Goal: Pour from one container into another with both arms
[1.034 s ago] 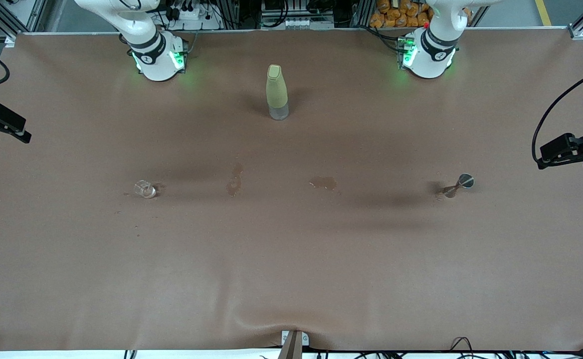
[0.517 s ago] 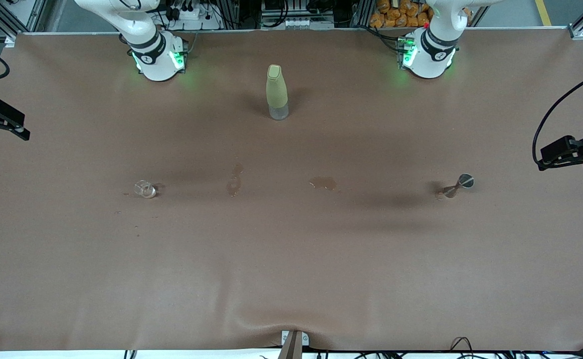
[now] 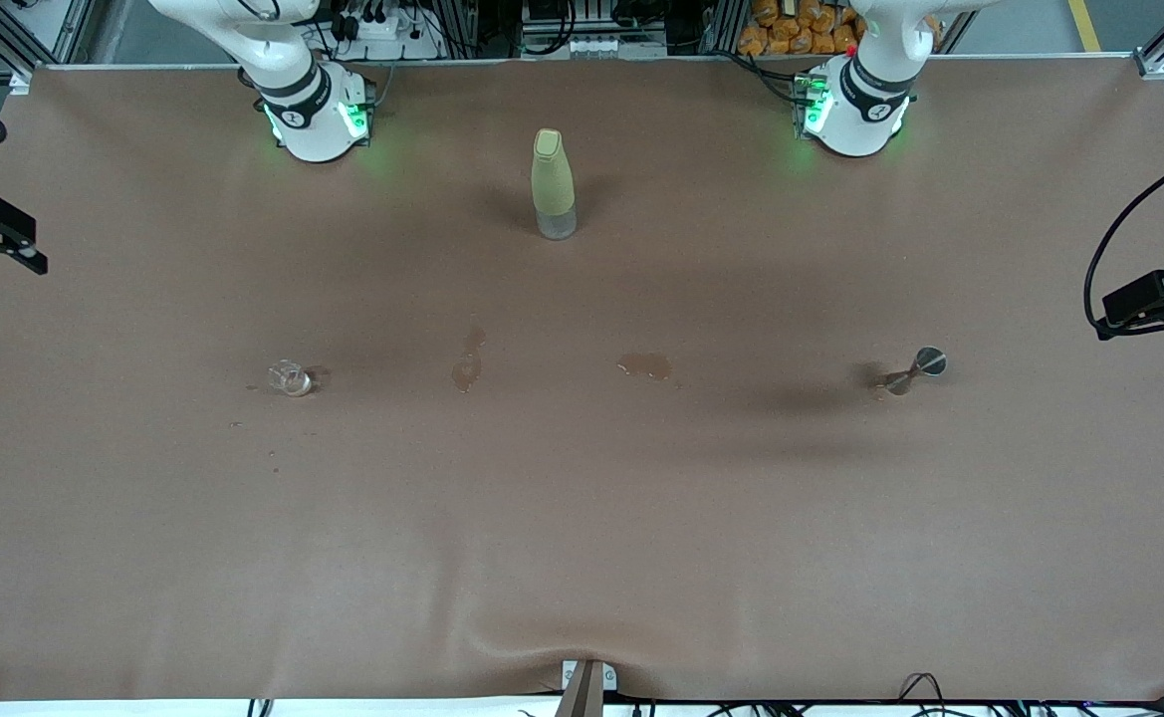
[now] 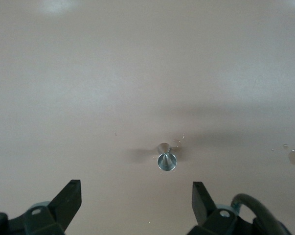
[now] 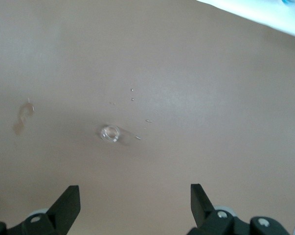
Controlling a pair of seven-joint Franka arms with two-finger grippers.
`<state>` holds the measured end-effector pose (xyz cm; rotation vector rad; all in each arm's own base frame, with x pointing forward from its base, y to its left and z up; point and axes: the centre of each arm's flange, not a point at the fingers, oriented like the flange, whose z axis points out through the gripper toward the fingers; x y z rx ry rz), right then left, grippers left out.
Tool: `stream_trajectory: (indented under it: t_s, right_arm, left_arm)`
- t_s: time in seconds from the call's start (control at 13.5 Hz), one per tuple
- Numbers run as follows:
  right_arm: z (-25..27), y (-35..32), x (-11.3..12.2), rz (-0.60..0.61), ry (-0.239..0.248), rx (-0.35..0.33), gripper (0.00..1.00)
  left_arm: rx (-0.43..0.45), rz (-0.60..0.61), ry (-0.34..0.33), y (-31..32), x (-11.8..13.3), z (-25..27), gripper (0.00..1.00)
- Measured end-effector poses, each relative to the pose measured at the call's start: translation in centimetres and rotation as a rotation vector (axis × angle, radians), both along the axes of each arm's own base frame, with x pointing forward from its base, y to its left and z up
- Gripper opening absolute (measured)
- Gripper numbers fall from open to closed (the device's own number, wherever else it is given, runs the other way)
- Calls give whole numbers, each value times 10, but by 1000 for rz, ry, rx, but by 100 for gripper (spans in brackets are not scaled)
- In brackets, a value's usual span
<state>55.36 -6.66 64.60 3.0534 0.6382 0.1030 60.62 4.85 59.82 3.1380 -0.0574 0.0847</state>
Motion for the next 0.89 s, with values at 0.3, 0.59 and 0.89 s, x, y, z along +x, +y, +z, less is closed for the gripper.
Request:
stream_trajectory:
  t_s: [0.3,0.59,0.89]
  right_arm:
    - [4,-41,-5,370,-14,-36,100]
    - [9,-61,-6,716,-45,-88,100]
    - [11,-89,-12,845,-53,-99,100]
  left_arm:
    - [1,-1,0,7,-1,0,100]
    - [3,-16,0,18,-2,0,100]
    - [4,-35,4,23,-1,-2,100]
